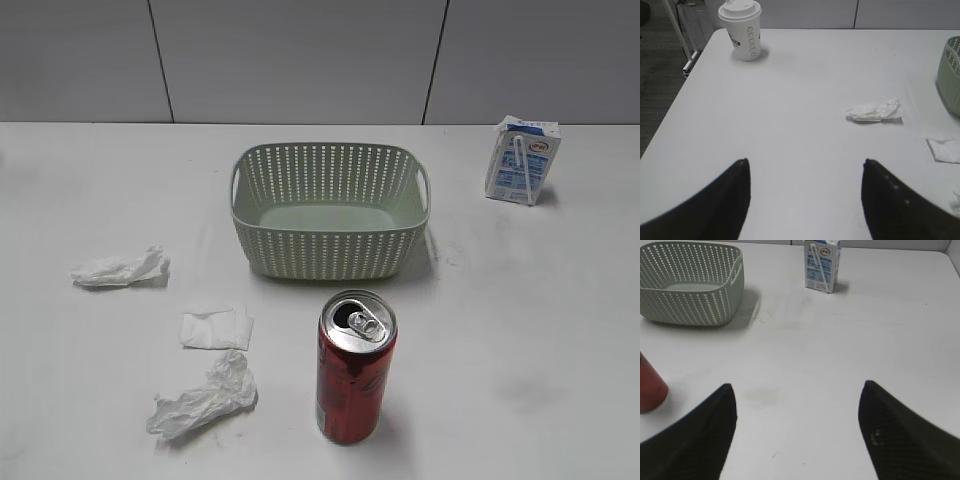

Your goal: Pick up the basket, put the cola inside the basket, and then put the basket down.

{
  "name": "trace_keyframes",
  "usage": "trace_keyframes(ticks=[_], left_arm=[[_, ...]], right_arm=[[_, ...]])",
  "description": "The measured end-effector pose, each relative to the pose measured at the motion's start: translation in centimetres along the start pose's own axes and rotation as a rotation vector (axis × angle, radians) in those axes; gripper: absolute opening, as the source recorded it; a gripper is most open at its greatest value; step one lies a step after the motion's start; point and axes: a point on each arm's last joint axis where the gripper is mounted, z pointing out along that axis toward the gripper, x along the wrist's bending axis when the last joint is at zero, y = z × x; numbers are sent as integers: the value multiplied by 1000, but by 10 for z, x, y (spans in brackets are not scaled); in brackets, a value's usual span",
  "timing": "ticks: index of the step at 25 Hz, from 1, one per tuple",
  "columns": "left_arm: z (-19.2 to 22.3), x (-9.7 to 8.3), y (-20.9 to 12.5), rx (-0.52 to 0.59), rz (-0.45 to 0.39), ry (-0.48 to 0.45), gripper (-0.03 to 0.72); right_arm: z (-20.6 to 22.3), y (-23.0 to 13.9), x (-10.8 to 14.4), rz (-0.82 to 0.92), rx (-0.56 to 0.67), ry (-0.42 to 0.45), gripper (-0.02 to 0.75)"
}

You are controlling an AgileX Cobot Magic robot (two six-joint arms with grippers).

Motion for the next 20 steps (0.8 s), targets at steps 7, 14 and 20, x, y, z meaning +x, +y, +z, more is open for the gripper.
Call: trace_keyframes(ticks=[7,14,20], left_arm=[[0,0,0,0,0,0,522],[0,0,0,0,0,0,522],[-1,-4,5,-33,-27,-45,522]], right_arm=[[0,0,0,0,0,0,571],[0,0,0,0,0,0,571],[0,0,0,0,0,0,571]])
